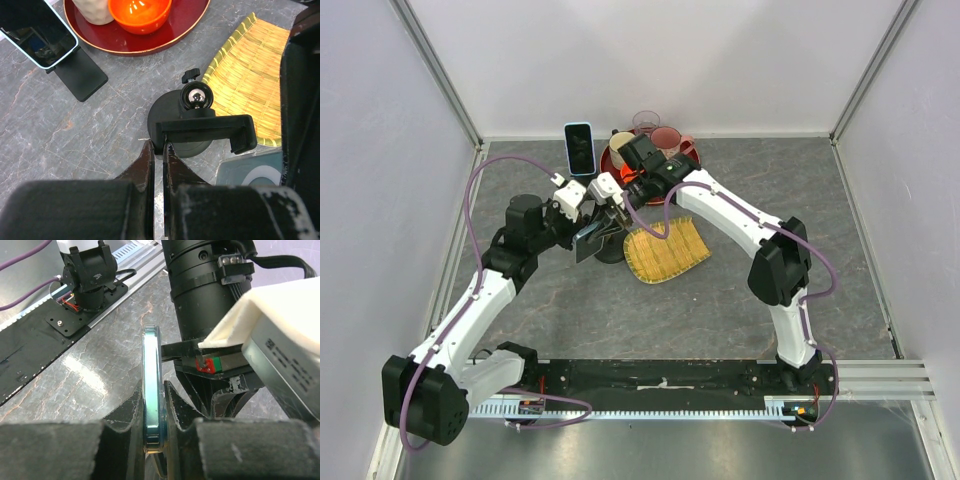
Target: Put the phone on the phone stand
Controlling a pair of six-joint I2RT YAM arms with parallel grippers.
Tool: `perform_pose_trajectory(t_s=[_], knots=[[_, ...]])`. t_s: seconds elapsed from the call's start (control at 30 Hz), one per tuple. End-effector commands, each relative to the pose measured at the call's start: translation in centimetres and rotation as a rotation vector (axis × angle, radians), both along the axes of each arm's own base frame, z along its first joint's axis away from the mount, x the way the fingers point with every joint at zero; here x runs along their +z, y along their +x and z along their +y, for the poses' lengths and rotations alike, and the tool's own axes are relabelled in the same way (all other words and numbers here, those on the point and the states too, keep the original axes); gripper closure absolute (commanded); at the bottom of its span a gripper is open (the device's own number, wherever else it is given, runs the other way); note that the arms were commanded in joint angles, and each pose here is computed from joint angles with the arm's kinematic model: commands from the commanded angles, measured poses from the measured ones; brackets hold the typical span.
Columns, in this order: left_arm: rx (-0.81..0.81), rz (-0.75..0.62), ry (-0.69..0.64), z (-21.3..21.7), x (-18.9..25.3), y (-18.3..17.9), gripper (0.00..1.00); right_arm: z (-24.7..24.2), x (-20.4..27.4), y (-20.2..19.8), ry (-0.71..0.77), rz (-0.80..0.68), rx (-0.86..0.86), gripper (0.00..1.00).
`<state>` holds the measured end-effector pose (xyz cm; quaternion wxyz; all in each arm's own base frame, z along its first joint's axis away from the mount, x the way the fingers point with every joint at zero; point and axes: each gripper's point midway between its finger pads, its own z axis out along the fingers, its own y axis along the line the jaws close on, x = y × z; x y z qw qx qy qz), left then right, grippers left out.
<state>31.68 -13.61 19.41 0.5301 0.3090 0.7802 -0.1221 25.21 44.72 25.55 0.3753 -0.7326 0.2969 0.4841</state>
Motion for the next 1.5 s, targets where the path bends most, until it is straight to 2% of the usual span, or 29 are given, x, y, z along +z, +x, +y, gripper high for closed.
perform_pose_trajectory(t_s=[0.0, 0.57, 0.8, 1.1, 1.33, 1.47], knots=[[-0.063, 0.038, 0.03, -0.4, -1.0, -1.1, 0.98, 0.7, 3.8, 1.6, 0.16, -0.07, 0.041, 1.0], [-0.137, 0.054, 0.004, -1.5, -1.1, -2.1, 0.98, 3.3, 4.3, 2.7, 0.208, -0.042, 0.035, 1.0], [-0.155, 0.066, -0.007, -1.7, -1.2, -2.5, 0.98, 4.0, 5.4, -0.9, 0.23, -0.159, 0.046, 1.0], [-0.196, 0.074, -0.022, -2.3, -1.1, -3.0, 0.98, 2.6, 6.5, -2.9, 0.259, -0.182, 0.082, 1.0], [-0.208, 0.073, -0.03, -2.4, -0.9, -3.6, 0.98, 1.9, 3.9, -0.3, 0.141, -0.235, -0.002, 1.0], [-0.212, 0.092, -0.036, -2.4, -0.8, -4.1, 0.98, 1.3, 3.9, 0.6, 0.157, -0.262, -0.003, 1.0]])
